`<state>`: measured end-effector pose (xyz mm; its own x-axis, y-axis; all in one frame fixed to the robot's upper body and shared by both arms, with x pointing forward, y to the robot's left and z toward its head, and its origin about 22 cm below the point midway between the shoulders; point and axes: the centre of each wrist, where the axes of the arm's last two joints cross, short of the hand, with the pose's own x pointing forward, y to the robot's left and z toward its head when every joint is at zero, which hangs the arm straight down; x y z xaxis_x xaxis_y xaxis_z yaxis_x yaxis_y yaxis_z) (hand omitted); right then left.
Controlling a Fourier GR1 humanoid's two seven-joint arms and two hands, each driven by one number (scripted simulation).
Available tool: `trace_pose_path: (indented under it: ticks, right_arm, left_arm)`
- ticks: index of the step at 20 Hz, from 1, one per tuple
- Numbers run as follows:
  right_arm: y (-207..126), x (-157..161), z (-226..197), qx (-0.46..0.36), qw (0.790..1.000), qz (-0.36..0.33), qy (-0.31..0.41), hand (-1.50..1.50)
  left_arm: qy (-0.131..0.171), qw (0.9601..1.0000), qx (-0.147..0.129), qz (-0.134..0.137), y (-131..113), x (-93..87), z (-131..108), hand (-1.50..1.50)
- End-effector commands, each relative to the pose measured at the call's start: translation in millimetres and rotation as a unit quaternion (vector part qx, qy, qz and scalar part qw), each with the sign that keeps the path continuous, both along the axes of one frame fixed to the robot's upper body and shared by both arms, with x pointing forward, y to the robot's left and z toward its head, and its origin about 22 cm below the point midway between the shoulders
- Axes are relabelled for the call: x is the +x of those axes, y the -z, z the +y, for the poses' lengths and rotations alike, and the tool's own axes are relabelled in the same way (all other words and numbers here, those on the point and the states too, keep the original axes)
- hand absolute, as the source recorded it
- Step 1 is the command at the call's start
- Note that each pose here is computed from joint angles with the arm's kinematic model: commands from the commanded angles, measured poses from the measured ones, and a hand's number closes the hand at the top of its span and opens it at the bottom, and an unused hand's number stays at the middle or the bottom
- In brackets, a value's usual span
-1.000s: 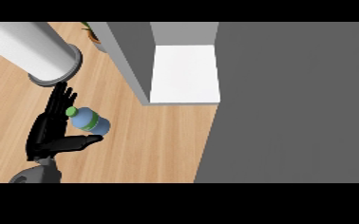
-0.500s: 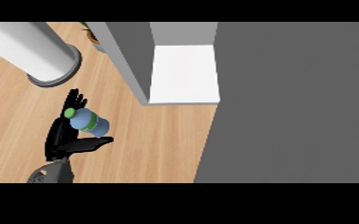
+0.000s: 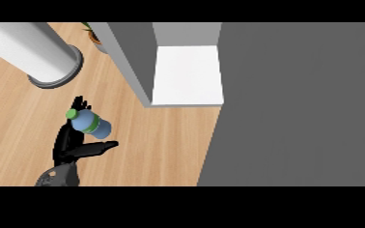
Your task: Pick up the bottled water, place it into the cabinet and close the cabinet
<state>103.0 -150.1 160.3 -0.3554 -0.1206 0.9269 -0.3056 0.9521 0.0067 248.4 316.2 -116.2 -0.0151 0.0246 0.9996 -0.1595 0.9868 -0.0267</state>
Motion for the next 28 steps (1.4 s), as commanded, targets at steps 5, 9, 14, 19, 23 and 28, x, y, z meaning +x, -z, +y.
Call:
trace_pose_path:
  ticks: [5,9,14,19,23,28]
  right_arm:
    - [-22.6,-16.4,-17.0,-0.018,0.999,-0.024,0.011,-1.5]
    - [-21.0,-11.1,-4.8,0.001,0.999,-0.031,0.021,-1.5]
    - [-15.7,-21.7,1.0,-0.001,0.999,-0.029,0.016,-1.5]
    - [-15.9,-19.2,-6.7,-0.016,0.999,-0.026,0.011,-1.5]
    - [-23.7,-21.2,-8.1,-0.005,0.999,-0.027,0.021,-1.5]
    - [-18.7,-1.9,1.8,-0.005,0.999,-0.024,0.022,-1.5]
  left_arm:
    - [-0.001,0.9996,-0.026,-0.012,15.7,5.5,-0.4,-1.5]
    - [0.005,0.9986,-0.041,-0.031,24.9,-1.3,-1.1,-1.5]
    - [-0.004,0.9961,-0.079,-0.039,20.6,1.0,5.6,1.5]
    - [0.006,0.994,-0.096,-0.051,26.9,-0.4,0.8,1.5]
    - [0.009,0.9925,-0.109,-0.054,28.7,3.7,-6.8,1.5]
    - [0.031,0.9885,-0.134,-0.063,30.0,0.4,-11.8,1.5]
